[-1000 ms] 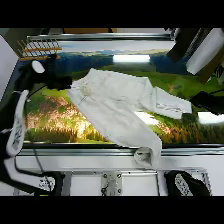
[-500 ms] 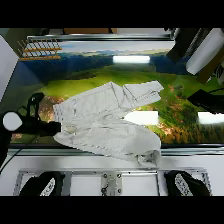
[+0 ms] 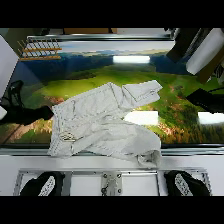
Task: Fold the clothes and pants, and hang the long-sleeved shirts on hangers.
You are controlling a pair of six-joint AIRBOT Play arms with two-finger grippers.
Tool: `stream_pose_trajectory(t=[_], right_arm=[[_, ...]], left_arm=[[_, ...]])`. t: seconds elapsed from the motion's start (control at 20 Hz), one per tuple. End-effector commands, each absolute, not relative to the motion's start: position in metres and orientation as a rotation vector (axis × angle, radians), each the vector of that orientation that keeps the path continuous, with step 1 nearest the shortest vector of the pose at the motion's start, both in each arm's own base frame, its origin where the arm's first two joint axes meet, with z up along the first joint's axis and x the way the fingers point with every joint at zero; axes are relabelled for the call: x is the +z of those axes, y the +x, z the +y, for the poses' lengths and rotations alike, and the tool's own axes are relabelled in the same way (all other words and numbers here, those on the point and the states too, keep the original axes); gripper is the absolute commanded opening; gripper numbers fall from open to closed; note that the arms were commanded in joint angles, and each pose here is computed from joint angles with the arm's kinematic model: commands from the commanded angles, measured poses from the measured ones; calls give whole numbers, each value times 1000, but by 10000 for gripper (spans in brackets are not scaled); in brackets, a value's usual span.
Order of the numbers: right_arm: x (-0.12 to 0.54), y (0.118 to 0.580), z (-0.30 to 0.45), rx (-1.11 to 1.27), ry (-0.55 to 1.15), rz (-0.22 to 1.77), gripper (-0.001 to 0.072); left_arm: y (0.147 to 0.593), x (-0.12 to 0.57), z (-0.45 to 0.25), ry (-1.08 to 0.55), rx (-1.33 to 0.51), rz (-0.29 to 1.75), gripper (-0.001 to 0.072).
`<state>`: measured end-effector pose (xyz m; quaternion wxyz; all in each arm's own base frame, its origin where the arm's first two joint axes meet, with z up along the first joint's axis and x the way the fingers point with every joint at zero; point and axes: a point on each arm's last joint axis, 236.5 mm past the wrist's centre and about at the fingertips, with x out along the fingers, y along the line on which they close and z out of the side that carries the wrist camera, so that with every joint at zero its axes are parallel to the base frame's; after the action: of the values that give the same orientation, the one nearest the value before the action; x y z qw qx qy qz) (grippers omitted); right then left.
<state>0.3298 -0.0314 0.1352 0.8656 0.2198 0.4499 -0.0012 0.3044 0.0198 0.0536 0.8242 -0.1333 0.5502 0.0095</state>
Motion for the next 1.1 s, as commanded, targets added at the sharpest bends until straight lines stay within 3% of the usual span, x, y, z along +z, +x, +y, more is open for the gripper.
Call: stream_pose_trajectory(t=[0.0, 0.2, 0.4, 0.55, 0.75, 1.05], right_arm=[[135, 330, -31, 1, 458, 942, 579], [135, 330, -31, 1, 458, 942, 579], [135, 330, -31, 1, 459, 943, 579], [135, 330, -31, 0, 461, 944, 579], [132, 325, -28, 5, 467, 969, 579], [129, 319, -25, 15, 469, 1001, 579]], left_arm=[[365, 31, 76, -421, -15, 1138, 666], [404, -33, 101, -520, -171, 1238, 665], [437, -69, 90, -328, -390, 1275, 665], [463, -81, 80, -218, -442, 1280, 666], [462, -109, 70, -80, -477, 1382, 665], [426, -121, 50, -139, -578, 1518, 665]])
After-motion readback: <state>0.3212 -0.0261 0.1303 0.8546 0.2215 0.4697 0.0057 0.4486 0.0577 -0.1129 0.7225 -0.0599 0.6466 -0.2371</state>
